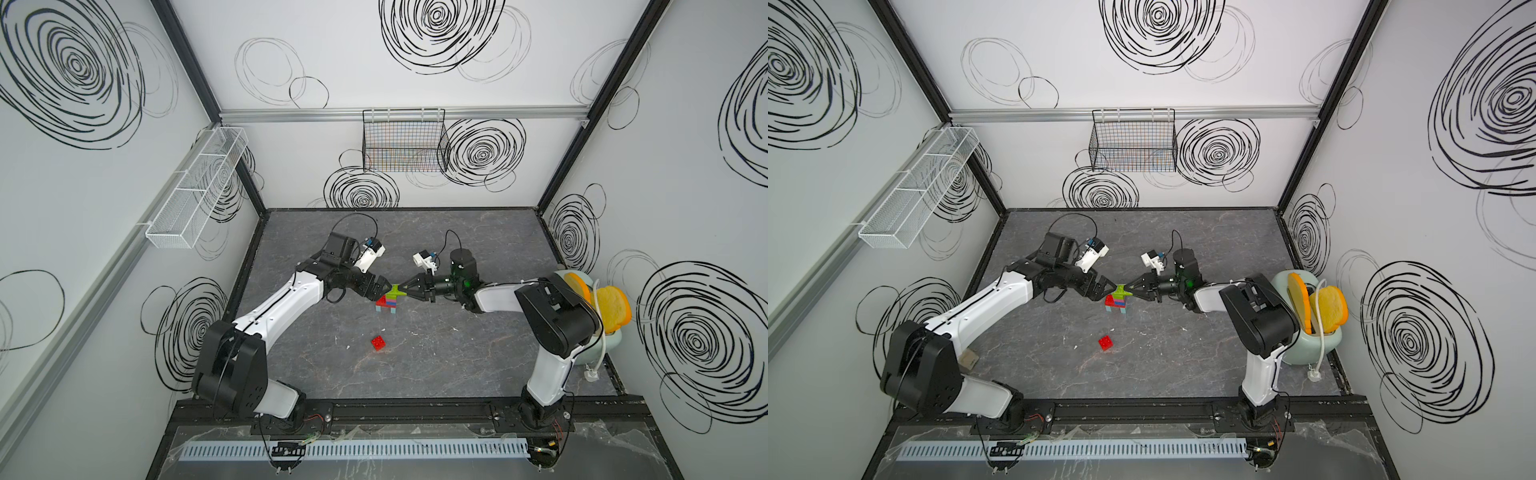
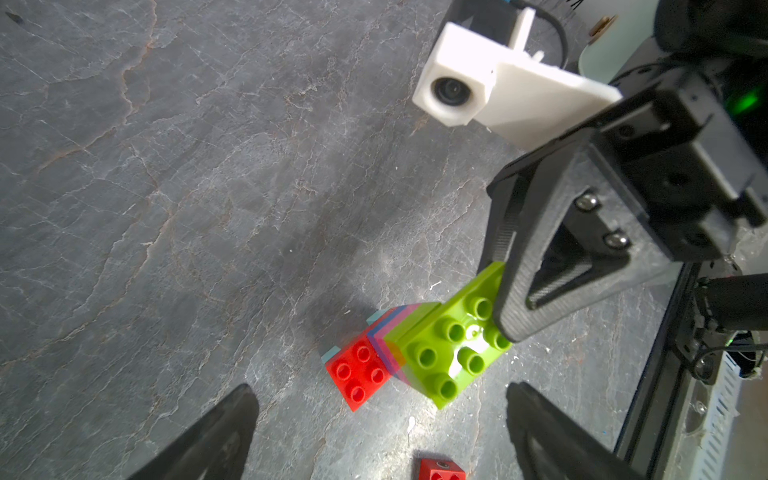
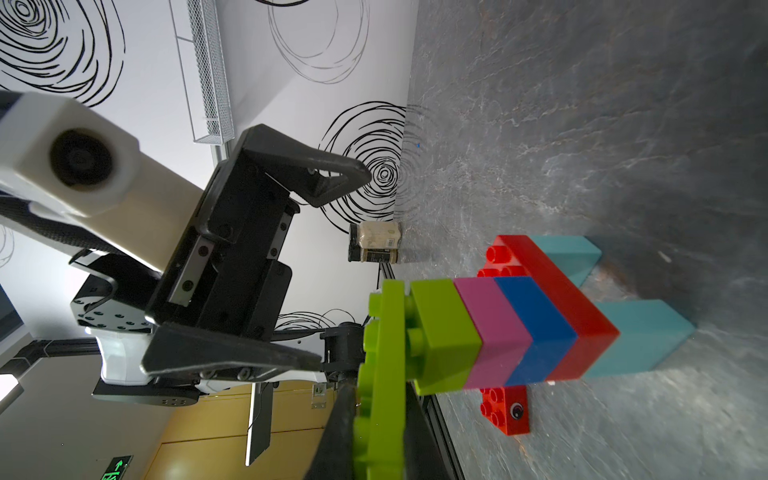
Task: Assemble a giraffe with lego
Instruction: Assemble the lego brick with the lego brick.
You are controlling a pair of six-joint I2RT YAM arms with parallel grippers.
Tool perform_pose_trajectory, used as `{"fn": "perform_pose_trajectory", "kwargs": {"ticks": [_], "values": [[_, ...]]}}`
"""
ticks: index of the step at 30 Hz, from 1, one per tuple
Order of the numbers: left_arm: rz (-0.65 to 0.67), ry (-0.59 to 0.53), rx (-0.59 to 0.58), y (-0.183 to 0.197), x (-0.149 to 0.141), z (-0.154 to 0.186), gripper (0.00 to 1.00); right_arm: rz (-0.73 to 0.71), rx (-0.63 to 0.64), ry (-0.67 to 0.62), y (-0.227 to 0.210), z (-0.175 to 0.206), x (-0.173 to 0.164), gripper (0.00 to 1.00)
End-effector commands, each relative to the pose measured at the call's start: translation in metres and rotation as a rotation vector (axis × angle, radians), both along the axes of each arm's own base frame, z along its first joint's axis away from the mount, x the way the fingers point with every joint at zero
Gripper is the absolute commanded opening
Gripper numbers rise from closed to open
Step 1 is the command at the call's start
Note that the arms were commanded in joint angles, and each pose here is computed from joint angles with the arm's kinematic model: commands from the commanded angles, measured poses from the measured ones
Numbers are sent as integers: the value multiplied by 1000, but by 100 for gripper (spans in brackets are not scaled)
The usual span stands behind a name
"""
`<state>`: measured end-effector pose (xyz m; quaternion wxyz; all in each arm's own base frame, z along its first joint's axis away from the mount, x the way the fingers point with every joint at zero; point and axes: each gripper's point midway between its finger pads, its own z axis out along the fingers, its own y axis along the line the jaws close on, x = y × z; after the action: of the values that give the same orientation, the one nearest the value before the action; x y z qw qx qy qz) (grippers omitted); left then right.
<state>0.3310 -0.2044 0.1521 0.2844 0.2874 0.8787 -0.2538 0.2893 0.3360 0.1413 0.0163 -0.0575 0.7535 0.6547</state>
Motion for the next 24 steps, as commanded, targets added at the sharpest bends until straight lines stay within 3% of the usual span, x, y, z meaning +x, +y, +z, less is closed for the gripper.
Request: {"fn": "perform_pose_trajectory", "kwargs": {"ticks": [1,11,18,24], "values": [[4,-7,0,-6,9,-1,98,-18,-56,67,-8,-33,-3,0],[37,29,84,-6,16,-27,99,-28,-84,92,-14,-52,-5,0],[-30,37,-47,-28,10,13,95,-27,-94,103,-14,-57,-7,0],[2,97,-3,-24,21,-13,91,-22,-102,102,-15,-58,-6,0]]}}
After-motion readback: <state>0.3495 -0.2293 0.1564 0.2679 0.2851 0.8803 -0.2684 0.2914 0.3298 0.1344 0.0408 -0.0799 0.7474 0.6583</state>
